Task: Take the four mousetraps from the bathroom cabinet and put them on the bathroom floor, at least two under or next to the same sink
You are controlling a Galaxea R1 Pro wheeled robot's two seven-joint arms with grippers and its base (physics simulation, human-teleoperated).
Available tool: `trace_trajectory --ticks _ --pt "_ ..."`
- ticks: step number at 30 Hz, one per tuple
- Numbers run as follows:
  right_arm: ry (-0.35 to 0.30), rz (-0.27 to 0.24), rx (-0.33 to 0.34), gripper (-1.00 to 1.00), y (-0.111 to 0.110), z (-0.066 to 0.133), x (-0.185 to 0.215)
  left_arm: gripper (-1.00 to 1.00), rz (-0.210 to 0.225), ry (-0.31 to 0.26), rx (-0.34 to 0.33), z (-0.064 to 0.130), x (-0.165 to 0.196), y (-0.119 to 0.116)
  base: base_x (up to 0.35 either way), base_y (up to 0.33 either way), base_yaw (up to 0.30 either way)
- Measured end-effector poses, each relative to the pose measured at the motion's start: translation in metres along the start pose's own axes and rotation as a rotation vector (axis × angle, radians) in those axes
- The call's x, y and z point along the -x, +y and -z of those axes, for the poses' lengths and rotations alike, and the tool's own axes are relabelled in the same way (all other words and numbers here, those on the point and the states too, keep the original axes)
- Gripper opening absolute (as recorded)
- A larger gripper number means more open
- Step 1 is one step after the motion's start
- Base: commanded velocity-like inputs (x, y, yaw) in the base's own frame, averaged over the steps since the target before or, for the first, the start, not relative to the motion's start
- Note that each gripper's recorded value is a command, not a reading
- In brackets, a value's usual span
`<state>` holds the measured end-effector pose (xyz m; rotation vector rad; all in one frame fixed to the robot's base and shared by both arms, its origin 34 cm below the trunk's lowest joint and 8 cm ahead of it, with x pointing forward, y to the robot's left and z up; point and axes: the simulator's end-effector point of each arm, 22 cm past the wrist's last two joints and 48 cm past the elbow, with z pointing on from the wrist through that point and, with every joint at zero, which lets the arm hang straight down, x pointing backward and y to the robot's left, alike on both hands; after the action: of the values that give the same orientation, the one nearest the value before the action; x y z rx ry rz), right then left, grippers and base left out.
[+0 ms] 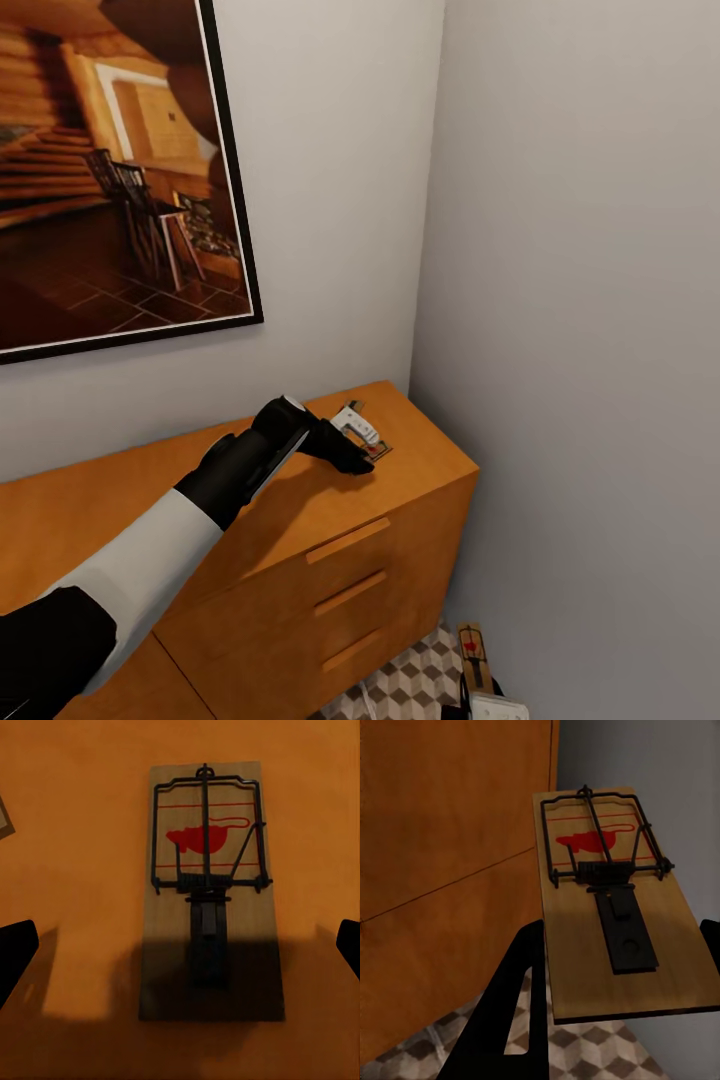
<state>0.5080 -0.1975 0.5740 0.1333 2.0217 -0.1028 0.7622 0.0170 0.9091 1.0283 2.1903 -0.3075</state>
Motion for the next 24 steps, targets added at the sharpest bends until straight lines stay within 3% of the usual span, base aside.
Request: trace_trajectory --ticks 17,24 --pt "0.001 -0.001 0.001 -1.00 0.0010 0.0004 -0.0002 1.00 0.005 0.025 -0.002 -0.0057 -0.0091 0.0001 0.000 0.000 0.000" --pt "-0.001 -0.001 0.001 -1.00 0.0012 0.0001 0.0005 1.00 -0.017 0.027 0.004 -0.0063 -0.0085 -0.0024 0.000 0.000 0.000"
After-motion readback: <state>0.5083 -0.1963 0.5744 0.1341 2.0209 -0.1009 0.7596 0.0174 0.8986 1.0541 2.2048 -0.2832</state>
